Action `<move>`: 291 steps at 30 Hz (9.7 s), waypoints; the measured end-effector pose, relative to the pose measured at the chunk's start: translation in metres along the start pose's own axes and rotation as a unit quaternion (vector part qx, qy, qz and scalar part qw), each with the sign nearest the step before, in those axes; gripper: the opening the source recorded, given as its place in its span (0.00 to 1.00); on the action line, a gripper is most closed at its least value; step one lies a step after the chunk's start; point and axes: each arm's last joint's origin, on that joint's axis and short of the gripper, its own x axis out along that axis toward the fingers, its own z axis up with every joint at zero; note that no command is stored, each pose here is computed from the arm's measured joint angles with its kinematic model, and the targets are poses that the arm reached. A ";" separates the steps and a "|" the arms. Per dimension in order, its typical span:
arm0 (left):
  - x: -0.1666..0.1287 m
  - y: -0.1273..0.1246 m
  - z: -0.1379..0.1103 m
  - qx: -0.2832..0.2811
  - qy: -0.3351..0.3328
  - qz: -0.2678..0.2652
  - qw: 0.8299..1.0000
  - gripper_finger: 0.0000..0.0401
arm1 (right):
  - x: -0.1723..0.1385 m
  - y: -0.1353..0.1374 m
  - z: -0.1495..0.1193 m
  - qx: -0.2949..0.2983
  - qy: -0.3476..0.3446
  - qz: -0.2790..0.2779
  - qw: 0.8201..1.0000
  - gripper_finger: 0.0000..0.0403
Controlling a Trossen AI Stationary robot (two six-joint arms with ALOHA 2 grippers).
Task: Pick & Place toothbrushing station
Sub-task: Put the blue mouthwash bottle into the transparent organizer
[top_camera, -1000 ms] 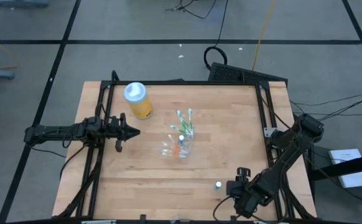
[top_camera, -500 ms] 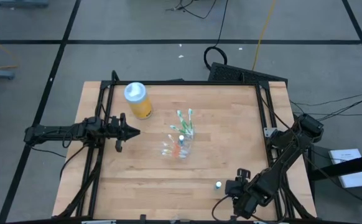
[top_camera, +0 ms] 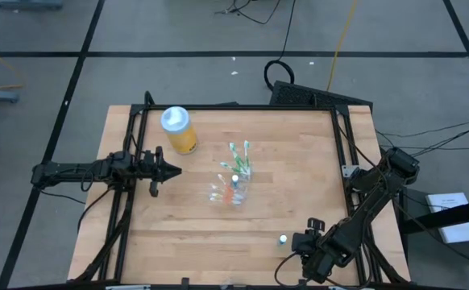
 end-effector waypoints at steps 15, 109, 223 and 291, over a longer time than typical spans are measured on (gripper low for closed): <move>0.000 0.000 0.000 0.000 0.000 0.000 1.000 0.12 | 0.011 0.004 0.000 -0.021 0.013 0.000 1.000 0.47; 0.000 0.000 0.000 0.000 0.000 0.000 1.000 0.12 | -0.066 -0.204 0.136 -0.240 -0.421 -0.067 0.872 0.24; 0.000 0.000 0.000 0.000 0.000 0.000 1.000 0.12 | 0.006 -0.194 0.214 -0.258 -0.164 -0.054 0.951 0.30; 0.000 0.000 0.000 0.000 0.000 0.000 1.000 0.12 | -0.003 -0.028 0.046 -0.390 -0.143 0.080 0.906 0.59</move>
